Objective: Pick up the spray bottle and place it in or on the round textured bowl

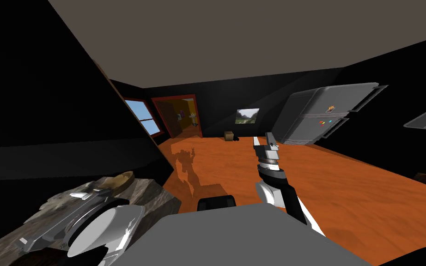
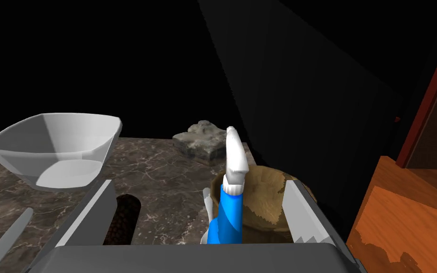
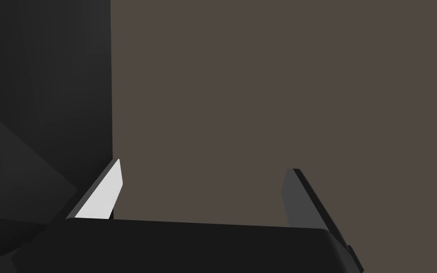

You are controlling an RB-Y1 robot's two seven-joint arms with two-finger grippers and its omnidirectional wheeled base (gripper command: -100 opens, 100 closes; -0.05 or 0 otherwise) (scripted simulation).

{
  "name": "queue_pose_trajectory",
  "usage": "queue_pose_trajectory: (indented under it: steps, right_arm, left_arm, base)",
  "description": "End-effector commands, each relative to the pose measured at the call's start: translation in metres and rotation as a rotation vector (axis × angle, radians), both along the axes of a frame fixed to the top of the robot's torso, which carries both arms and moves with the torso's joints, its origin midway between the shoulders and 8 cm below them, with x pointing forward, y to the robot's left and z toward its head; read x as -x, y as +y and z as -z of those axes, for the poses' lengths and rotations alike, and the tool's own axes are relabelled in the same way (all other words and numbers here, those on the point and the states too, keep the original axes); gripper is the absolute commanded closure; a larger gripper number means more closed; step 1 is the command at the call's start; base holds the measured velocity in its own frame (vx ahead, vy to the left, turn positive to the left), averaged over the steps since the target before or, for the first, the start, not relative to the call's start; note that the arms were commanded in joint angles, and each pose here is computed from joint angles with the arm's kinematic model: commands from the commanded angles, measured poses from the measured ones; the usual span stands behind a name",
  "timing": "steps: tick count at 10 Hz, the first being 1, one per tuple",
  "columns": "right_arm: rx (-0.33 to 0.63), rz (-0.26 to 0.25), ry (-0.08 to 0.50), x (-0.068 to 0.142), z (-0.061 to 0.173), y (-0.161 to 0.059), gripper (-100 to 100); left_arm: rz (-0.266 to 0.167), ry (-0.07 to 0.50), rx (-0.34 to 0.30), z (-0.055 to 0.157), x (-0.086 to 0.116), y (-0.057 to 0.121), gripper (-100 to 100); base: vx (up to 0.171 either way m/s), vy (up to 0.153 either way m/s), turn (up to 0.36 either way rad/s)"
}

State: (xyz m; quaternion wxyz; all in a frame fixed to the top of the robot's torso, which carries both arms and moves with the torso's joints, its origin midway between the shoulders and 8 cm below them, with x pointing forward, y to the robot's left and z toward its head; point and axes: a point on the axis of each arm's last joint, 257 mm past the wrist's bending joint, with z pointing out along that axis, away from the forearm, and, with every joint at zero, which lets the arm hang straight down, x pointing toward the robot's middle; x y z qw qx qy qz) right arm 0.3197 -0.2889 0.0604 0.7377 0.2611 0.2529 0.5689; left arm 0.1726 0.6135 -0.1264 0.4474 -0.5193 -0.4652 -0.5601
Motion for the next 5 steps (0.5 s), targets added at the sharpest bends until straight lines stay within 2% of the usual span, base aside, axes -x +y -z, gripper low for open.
queue_pose_trajectory:
  steps: [1, 2, 3, 4, 5]
  right_arm:
    - [0.0, 0.0, 0.0, 0.0, 0.0, 0.0, 0]
    - [0.0, 0.0, 0.0, 0.0, 0.0, 0.0, 0]
    - [0.0, 0.0, 0.0, 0.0, 0.0, 0.0, 0]
    - [0.0, 0.0, 0.0, 0.0, 0.0, 0.0, 0]
    - [0.0, 0.0, 0.0, 0.0, 0.0, 0.0, 0]
  left_arm:
    - [-0.015, 0.002, 0.041, 0.009, 0.006, 0.003, -100]
    - [-0.051, 0.012, 0.069, 0.017, 0.019, 0.007, -100]
    - [-0.047, 0.01, 0.092, 0.023, 0.018, 0.007, -100]
    - [-0.082, 0.021, 0.117, 0.031, 0.03, 0.011, -100]
    - [-0.078, 0.019, 0.144, 0.037, 0.029, 0.01, -100]
  base:
    - [0.007, 0.025, -0.135]
    - [0.009, 0.03, -0.241]
    - [0.006, 0.033, -0.091]
    - [0.008, 0.033, -0.15]
    - [0.006, 0.033, -0.101]
